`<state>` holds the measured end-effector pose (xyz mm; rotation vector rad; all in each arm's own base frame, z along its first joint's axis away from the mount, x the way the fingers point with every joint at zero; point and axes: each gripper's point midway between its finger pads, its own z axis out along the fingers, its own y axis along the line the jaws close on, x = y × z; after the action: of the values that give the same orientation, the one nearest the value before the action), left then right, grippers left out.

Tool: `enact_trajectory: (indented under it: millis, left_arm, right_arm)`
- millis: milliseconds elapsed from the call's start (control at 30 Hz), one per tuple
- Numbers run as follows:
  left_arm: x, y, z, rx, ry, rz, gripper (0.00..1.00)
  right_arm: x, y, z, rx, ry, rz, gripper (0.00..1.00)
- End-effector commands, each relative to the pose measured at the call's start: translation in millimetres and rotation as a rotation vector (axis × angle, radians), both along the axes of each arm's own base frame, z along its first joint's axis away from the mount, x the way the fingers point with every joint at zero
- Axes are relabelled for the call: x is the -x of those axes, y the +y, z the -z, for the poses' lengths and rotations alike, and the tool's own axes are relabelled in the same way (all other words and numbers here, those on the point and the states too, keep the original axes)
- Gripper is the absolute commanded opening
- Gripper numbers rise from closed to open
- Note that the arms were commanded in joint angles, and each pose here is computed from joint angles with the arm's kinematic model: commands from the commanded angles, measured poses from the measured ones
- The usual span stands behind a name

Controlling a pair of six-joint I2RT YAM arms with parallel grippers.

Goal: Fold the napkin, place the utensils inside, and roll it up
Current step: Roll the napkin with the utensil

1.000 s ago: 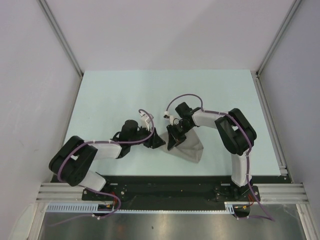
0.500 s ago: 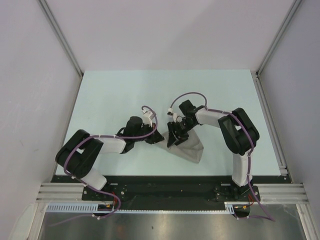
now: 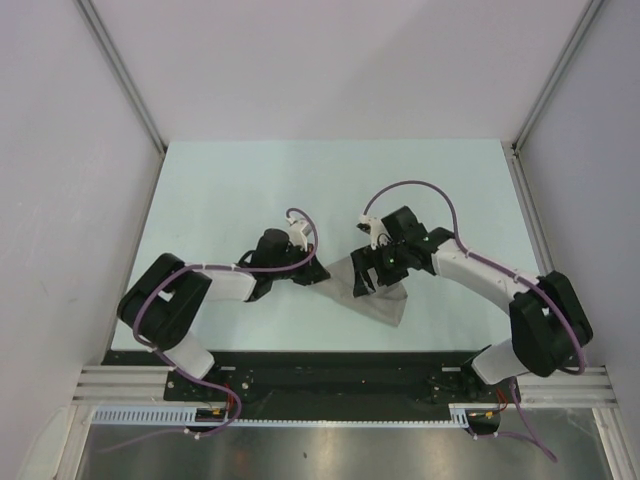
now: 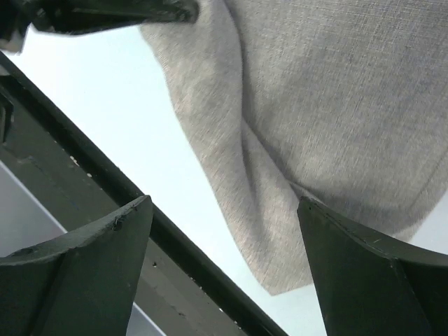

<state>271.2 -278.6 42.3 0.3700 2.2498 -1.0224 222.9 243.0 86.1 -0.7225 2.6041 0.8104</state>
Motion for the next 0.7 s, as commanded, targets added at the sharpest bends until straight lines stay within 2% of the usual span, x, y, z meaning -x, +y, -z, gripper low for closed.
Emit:
enact_trajectory:
  millis: [0,267,667]
  left_arm:
    - [-6.4,4.0,12.8,-0.046,0.04,-0.041,0.0]
    - [-13.0,6.2,12.1,-0.042,0.045,-0.054,0.0]
    - [-16.5,9.0,12.6,-0.035,0.047,-0.053,0.0]
  right_arm:
    - [10.3,-12.6,5.3,0.109,-0.069,0.018,0.9]
    - [29.2,-16.8,28.9,0.235,-0.04,-0.013,0.9]
    - [29.6,-25.8,55.2,0.361,-0.004,-0.005,0.89]
